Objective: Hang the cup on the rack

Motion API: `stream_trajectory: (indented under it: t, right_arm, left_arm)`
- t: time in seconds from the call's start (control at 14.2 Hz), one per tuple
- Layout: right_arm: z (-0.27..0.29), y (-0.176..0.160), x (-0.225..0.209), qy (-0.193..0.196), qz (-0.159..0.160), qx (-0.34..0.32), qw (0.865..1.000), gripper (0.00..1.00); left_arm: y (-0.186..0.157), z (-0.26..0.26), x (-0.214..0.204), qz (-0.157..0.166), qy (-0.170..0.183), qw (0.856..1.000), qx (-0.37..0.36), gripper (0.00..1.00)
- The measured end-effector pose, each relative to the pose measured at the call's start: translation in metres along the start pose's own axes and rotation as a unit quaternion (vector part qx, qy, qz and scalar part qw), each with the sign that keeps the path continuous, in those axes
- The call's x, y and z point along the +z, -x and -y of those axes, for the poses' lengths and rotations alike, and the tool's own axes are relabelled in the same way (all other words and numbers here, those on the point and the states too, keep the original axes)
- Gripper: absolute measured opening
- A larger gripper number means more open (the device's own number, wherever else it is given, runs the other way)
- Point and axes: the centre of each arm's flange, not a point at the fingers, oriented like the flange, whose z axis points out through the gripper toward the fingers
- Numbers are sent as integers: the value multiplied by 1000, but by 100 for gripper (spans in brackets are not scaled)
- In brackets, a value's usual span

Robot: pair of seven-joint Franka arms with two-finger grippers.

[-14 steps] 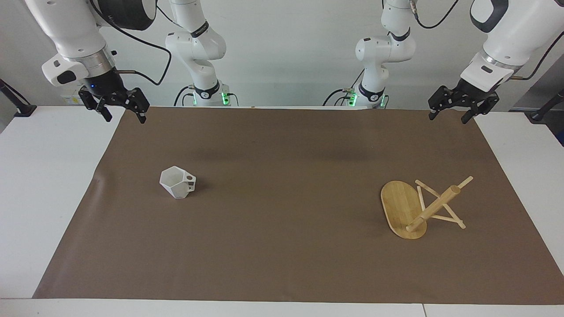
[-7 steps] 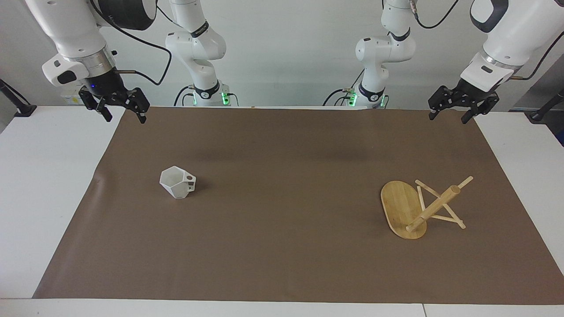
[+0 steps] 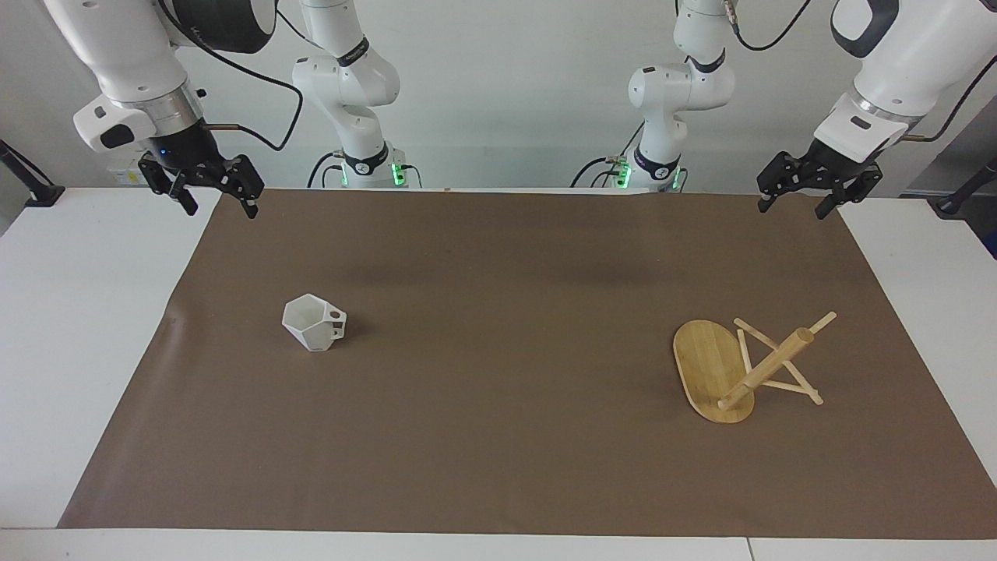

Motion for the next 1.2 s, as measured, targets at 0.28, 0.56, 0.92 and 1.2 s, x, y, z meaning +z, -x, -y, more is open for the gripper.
stream_trajectory:
  t: [0.28,0.56,0.92,1.2]
  right_arm:
    - [0,0,0,0,0,0,1000,100]
    - [0,0,0,0,0,0,1000,100]
    - [0,0,0,0,0,0,1000,100]
    - [0,1,3,0,1,0,1000,100]
  left_arm:
    - [0,0,0,0,0,1000,0,100]
    - [0,0,0,0,0,1000,0,100]
    - [0,0,0,0,0,1000,0,100]
    - [0,0,0,0,0,1000,0,100]
